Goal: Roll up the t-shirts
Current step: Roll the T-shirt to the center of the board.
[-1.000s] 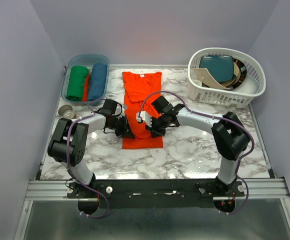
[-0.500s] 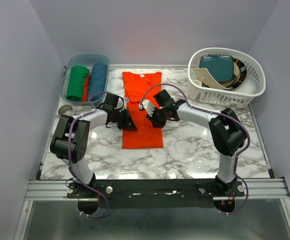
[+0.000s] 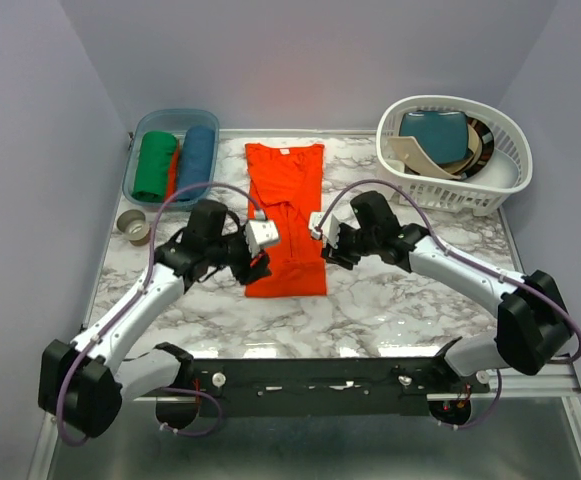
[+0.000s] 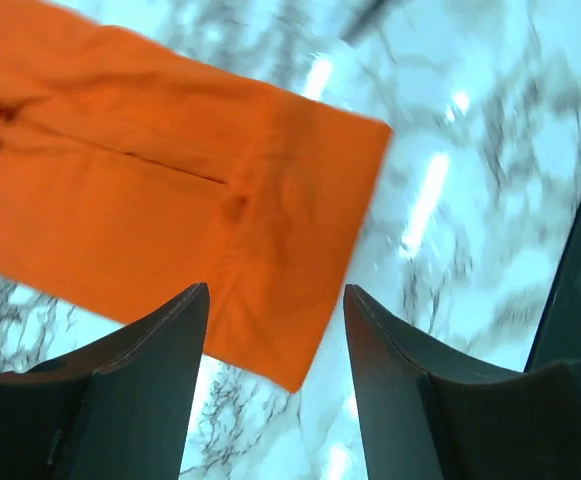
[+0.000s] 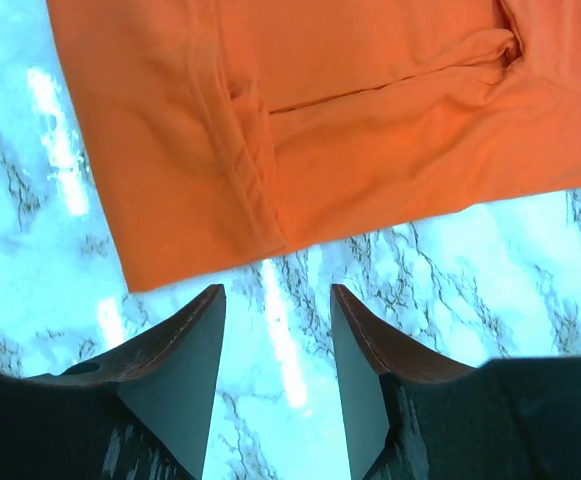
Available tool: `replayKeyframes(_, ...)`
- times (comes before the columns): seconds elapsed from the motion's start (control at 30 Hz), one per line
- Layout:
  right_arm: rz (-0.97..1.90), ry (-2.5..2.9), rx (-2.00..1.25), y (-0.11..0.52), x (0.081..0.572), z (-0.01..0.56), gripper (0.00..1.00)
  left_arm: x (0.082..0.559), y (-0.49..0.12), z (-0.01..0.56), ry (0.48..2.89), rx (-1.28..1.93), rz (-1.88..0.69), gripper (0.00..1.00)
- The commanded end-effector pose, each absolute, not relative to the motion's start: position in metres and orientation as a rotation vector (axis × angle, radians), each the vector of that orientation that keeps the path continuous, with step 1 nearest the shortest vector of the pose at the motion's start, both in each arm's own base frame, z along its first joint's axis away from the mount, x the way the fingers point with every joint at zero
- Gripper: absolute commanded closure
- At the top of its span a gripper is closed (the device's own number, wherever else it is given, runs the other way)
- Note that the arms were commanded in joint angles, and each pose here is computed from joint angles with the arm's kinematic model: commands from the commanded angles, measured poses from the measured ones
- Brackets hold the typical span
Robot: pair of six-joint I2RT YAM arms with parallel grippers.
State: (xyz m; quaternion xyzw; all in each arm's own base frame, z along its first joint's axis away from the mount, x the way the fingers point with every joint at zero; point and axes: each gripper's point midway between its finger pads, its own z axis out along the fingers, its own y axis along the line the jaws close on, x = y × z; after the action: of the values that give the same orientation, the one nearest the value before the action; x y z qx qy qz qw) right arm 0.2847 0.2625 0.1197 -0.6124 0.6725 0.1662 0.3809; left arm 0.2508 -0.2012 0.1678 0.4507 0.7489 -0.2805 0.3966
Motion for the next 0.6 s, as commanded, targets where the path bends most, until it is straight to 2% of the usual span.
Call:
replayKeyframes(0.0,0.365,1.66,-1.61,0.251,0.276,0.119,0.44,0.204,-0.19,0.116,1.399,1.826,-0.404,0.3)
replayKeyframes(0.07,0.363,1.676,-1.589,0.247,0.272,0.121,0.43,0.189,-0.18,0.086,1.327,1.921,-0.339,0.29)
replayKeyframes(0.2,0.351,1.719,-1.53,0.238,0.266,0.125,0.43,0.201,-0.184,0.07,1.154,1.892,-0.175,0.3)
replayKeyframes(0.57,0.409,1.737,-1.55,0.22,0.23,0.113,0.42,0.195,-0.178,0.038,1.102,1.954,-0.136,0.38)
